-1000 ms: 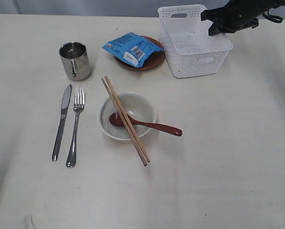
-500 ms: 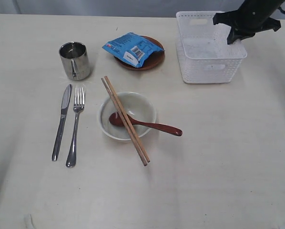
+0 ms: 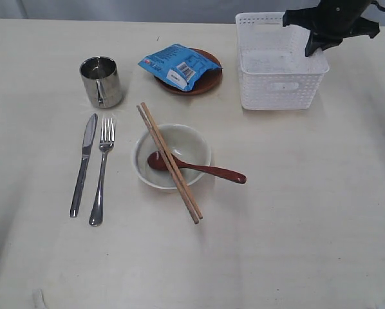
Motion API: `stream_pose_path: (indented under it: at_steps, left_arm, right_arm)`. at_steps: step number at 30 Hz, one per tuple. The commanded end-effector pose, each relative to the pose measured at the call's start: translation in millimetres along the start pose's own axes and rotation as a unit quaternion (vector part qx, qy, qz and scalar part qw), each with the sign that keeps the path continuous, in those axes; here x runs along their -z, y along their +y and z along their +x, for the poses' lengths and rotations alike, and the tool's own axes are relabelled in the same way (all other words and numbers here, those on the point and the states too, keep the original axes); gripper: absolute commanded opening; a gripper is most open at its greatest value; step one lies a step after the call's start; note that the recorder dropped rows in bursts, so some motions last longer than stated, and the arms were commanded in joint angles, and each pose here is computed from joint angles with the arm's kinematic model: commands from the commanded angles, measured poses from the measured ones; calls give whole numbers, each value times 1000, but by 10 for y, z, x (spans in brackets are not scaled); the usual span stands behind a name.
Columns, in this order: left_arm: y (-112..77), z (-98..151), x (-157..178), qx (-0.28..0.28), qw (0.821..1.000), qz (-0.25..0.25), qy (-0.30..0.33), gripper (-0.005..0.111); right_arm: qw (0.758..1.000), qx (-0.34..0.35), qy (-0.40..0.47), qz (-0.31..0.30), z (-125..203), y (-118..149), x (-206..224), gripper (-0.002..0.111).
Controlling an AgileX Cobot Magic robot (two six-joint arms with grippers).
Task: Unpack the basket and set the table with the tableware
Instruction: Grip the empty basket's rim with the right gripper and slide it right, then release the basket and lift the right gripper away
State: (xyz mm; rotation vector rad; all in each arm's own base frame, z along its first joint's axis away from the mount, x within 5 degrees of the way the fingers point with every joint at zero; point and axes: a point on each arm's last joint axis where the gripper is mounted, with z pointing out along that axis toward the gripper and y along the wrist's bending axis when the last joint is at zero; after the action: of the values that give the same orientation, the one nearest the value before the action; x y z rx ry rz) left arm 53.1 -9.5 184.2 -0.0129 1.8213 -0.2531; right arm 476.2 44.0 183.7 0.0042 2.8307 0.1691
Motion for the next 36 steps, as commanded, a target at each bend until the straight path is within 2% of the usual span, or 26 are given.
stream_pose_path:
  at_steps: [1, 16, 19, 24, 26, 29, 32, 36]
  left_arm:
    - [0, -2, 0, 0, 1000, 1, -6, 0]
    - [0, -2, 0, 0, 1000, 1, -6, 0]
    - [0, -2, 0, 0, 1000, 1, -6, 0]
    - [0, -2, 0, 0, 1000, 1, -6, 0]
    - [0, -2, 0, 0, 1000, 1, -6, 0]
    - [0, -2, 0, 0, 1000, 1, -6, 0]
    - [0, -2, 0, 0, 1000, 1, -6, 0]
    - [0, -2, 0, 0, 1000, 1, -6, 0]
  right_arm:
    - [1000, 16, 19, 17, 34, -53, -123, -1]
    - [998, 5, 42, 36, 77, -87, -138, 0]
    - [998, 20, 43, 35, 77, -87, -138, 12]
    - [999, 20, 37, 30, 67, -78, -140, 45]
    - [999, 23, 29, 29, 51, -75, -118, 52]
    - [999, 33, 6, 38, -37, -67, 79, 52]
    - [998, 35, -31, 35, -141, -20, 459, 51]
    - [996, 26, -88, -9, -192, 113, 1051, 51]
